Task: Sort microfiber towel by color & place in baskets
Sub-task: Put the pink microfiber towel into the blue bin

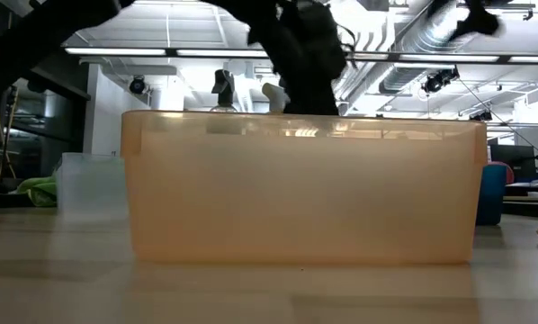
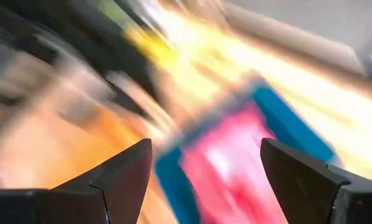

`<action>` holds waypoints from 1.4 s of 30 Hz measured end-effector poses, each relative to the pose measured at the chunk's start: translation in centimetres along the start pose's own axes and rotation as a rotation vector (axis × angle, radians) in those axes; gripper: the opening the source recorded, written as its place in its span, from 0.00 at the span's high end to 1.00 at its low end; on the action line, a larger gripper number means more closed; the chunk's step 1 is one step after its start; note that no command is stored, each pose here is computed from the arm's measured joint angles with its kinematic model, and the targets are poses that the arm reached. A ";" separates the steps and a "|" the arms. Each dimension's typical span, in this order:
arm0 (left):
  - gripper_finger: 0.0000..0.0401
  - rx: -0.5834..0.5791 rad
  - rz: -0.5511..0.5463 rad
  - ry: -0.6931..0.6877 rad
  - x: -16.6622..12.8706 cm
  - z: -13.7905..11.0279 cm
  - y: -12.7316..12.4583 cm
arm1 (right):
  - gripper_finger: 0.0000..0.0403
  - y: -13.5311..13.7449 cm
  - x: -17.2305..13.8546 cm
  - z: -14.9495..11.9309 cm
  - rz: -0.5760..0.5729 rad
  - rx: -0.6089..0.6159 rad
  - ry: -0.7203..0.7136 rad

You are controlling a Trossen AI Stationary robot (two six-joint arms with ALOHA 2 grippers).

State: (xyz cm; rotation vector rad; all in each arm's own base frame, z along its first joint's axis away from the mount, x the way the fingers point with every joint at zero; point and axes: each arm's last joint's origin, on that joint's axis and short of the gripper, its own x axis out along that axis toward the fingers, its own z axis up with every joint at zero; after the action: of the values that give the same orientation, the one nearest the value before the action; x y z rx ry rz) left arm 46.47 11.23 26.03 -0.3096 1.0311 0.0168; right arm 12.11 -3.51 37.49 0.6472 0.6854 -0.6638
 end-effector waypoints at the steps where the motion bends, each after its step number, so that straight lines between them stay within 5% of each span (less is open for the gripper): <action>1: 0.69 0.005 -0.017 0.001 -1.1 -0.1 0.0 | 0.27 -0.6 0.6 -0.8 -0.069 0.031 0.064; 7: 0.70 0.026 -0.018 -0.193 -9.2 0.7 0.7 | 0.36 -3.1 5.0 -5.5 -0.260 0.113 0.317; 10: 0.70 0.045 0.010 -0.340 -14.2 0.8 1.0 | 0.54 -3.9 7.5 -7.3 -0.300 0.126 0.384; 14: 0.70 0.096 0.058 -0.505 -20.3 0.2 0.9 | 0.89 -5.0 9.8 -9.2 -0.370 0.122 0.468; 16: 0.70 0.111 0.074 -0.557 -22.6 -0.4 0.6 | 0.96 -5.4 10.6 -9.9 -0.389 0.109 0.507; 31: 0.70 0.159 0.095 -0.737 -31.7 -4.6 -2.9 | 1.00 -5.7 15.1 -11.3 -0.400 0.003 0.654; 42: 0.70 0.175 0.109 -0.880 -37.2 -8.3 -5.4 | 1.00 -4.0 15.0 -9.0 -0.249 0.004 0.497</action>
State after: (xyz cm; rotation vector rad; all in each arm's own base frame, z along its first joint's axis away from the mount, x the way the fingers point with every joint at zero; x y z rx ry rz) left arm 21.10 8.75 54.84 -0.0623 0.1710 0.1473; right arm 14.93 -4.42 19.76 0.7452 1.2403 -0.7392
